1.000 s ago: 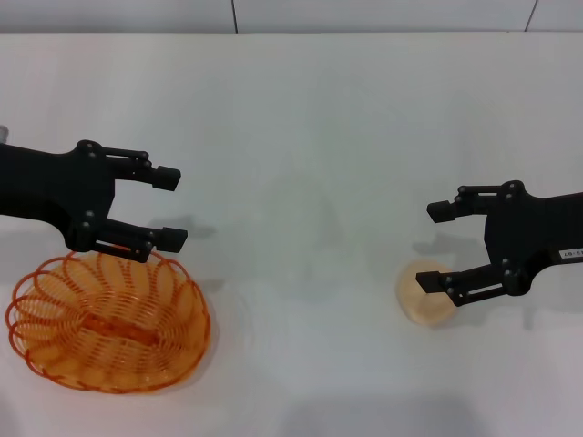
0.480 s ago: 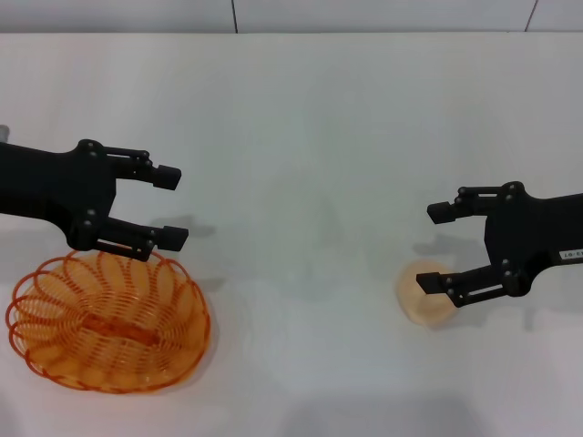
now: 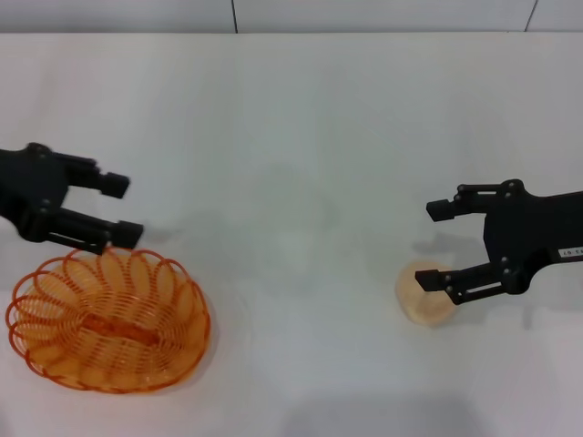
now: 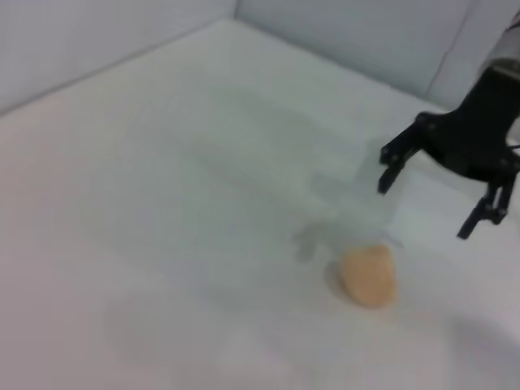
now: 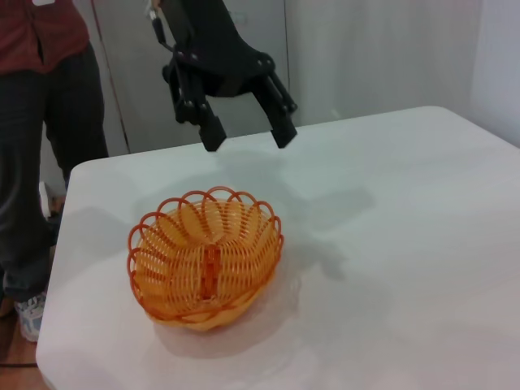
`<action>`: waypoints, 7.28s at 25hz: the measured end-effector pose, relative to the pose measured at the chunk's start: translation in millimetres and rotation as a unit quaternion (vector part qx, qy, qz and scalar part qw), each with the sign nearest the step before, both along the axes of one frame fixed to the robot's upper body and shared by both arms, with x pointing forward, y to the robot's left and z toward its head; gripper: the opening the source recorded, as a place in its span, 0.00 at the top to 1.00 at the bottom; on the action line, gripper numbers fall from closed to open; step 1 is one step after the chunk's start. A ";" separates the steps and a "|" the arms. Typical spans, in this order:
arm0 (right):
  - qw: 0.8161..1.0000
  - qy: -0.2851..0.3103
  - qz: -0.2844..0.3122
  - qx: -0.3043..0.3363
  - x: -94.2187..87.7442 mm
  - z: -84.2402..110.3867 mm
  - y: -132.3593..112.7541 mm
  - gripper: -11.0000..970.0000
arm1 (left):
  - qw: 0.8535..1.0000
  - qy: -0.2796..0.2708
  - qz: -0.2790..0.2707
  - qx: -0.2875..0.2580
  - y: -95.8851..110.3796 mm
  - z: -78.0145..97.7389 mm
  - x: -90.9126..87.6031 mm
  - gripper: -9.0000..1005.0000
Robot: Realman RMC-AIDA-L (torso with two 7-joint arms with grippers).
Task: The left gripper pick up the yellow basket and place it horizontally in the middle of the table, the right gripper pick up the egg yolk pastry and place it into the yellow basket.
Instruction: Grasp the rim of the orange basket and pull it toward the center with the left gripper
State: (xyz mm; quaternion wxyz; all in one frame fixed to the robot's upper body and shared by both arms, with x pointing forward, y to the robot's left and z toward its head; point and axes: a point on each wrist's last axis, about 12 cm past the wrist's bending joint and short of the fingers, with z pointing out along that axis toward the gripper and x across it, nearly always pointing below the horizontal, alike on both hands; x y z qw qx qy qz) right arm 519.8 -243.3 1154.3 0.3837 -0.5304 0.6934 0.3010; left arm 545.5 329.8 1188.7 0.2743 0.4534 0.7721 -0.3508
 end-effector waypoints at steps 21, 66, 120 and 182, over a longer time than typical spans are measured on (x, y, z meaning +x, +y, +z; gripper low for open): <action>1.000 -0.009 0.011 0.004 6.4 6.9 7.5 0.10 | 0.961 0.150 0.170 0.158 61.1 9.2 -11.9 0.21; 1.000 -0.015 0.027 0.002 8.0 10.2 16.8 0.10 | 0.882 0.284 0.307 0.217 36.8 -41.3 -0.4 0.22; 0.999 -0.018 0.033 0.001 7.4 12.1 18.2 0.10 | 0.880 0.283 0.294 0.245 22.6 -48.5 11.2 0.77; 0.999 -0.021 0.034 0.001 7.9 13.5 18.8 0.11 | 0.883 0.301 0.341 0.117 -11.0 -29.7 39.1 0.91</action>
